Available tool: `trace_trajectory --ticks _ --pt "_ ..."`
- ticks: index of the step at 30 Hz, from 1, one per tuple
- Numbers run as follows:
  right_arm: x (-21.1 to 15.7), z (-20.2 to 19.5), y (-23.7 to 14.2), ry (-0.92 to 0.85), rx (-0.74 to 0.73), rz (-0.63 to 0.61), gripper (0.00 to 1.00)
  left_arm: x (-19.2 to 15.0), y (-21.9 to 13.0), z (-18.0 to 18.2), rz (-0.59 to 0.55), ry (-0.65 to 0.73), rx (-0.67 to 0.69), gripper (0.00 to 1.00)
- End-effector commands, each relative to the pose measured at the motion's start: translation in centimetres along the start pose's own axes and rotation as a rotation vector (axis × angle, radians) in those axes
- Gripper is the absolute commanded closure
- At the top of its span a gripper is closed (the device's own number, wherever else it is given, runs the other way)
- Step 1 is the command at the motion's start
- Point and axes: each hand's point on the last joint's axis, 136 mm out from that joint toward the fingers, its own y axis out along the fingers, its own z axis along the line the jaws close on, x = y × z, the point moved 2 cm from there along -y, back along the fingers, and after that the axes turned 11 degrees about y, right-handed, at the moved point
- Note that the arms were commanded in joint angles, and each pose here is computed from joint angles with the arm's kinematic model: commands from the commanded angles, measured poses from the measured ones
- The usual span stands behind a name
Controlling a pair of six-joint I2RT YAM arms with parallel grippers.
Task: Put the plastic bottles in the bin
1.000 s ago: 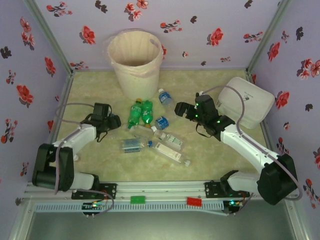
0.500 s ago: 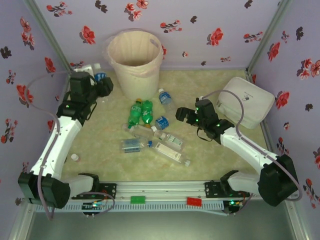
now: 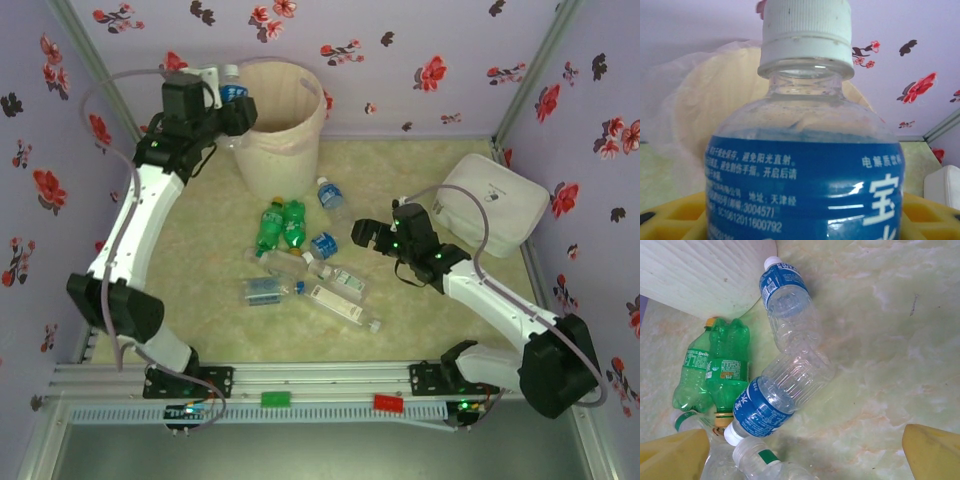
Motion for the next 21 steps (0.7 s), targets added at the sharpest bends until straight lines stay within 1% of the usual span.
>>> trace_trajectory --ticks 1,5,8,11,14,15,17,18,19,20,21 --pt "0.1 0.1 -0.5 -0.014 -0.004 -0.007 0.00 2.1 1.3 -1.5 -0.026 0.055 -0.055 0.58" --pt "0.3 0.3 -0.6 -0.008 0.003 -0.015 0.01 3.1 4.4 -2.0 -0.083 0.030 -0.071 0.58" --pt "0.5 0.5 -0.7 0.002 0.008 -0.021 0.00 3.2 6.8 -2.0 -0.116 0.000 -0.075 0.57" --pt "0.5 0.6 -1.0 0.002 0.014 -0.019 0.00 2.6 9.1 -1.6 -0.108 -0.012 -0.068 0.57" --pt "0.6 0.5 -1.6 -0.010 0.003 -0.024 0.00 2.0 11.0 -1.6 -0.091 -0.005 -0.066 0.54" --pt "0.6 0.3 -1.9 -0.019 -0.005 -0.027 0.00 1.7 11.6 -1.6 -0.085 -0.002 -0.065 0.51" --pt "0.7 0.1 -2.4 -0.033 -0.023 -0.033 0.00 1.7 12.2 -1.6 -0.083 0.005 -0.065 0.42" --pt "0.7 -0.1 -2.6 -0.041 -0.033 -0.036 0.00 1.6 12.6 -1.5 -0.079 0.005 -0.064 0.34" --pt "0.8 -0.2 -2.9 -0.049 -0.039 -0.041 0.00 1.6 12.7 -1.6 -0.073 0.004 -0.065 0.23" --pt "0.8 -0.3 -3.0 -0.055 -0.048 -0.044 0.00 1.6 12.8 -1.6 -0.070 0.003 -0.064 0.09" --pt "0.9 -0.4 -3.2 -0.061 -0.057 -0.050 0.00 1.9 12.6 -1.7 -0.071 0.006 -0.065 0.00"
